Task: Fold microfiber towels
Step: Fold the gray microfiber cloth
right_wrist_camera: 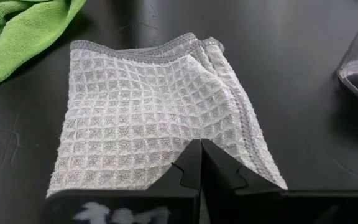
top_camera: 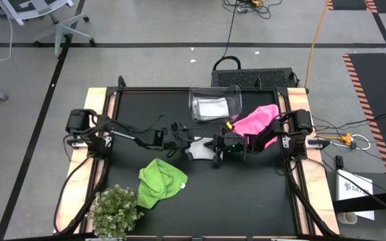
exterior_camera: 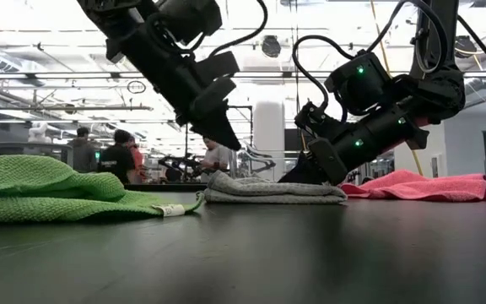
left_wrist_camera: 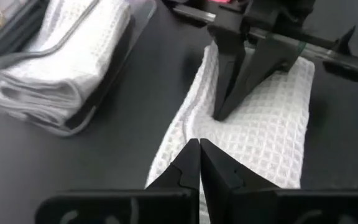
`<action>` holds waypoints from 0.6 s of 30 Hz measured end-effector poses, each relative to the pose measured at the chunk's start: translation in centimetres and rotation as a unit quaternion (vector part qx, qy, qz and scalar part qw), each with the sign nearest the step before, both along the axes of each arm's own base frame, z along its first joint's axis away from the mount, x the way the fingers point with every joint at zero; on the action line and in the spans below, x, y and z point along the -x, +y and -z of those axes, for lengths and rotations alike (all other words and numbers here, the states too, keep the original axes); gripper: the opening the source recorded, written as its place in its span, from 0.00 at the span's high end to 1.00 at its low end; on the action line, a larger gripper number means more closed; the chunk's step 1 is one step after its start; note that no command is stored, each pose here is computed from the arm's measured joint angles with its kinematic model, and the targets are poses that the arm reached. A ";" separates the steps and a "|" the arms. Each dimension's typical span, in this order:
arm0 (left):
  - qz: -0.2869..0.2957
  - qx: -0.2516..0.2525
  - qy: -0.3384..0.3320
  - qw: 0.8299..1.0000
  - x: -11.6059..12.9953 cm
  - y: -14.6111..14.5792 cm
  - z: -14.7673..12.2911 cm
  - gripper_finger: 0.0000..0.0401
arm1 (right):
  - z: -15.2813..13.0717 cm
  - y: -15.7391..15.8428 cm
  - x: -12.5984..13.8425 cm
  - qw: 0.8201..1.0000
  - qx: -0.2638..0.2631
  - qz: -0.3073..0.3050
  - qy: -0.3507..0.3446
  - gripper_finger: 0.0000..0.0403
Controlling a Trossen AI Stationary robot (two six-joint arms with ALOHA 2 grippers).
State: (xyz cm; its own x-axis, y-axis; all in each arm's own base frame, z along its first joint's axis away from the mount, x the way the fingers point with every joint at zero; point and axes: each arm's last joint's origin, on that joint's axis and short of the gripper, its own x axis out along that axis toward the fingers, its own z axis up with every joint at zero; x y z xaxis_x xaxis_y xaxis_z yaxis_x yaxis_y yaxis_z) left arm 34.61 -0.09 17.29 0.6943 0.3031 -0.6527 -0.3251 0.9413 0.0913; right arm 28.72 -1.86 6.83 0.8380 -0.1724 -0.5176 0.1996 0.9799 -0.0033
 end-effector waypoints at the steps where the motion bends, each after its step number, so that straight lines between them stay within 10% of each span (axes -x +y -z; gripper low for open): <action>1: 0.001 0.005 -0.005 1.000 -0.1 -0.1 0.0 0.99 | 0.0 0.0 0.0 1.000 0.000 0.000 -0.001 1.00; 18: -0.008 0.052 0.050 0.997 -0.8 -0.8 4.4 0.98 | -0.2 0.0 0.0 1.000 -0.007 0.005 -0.003 1.00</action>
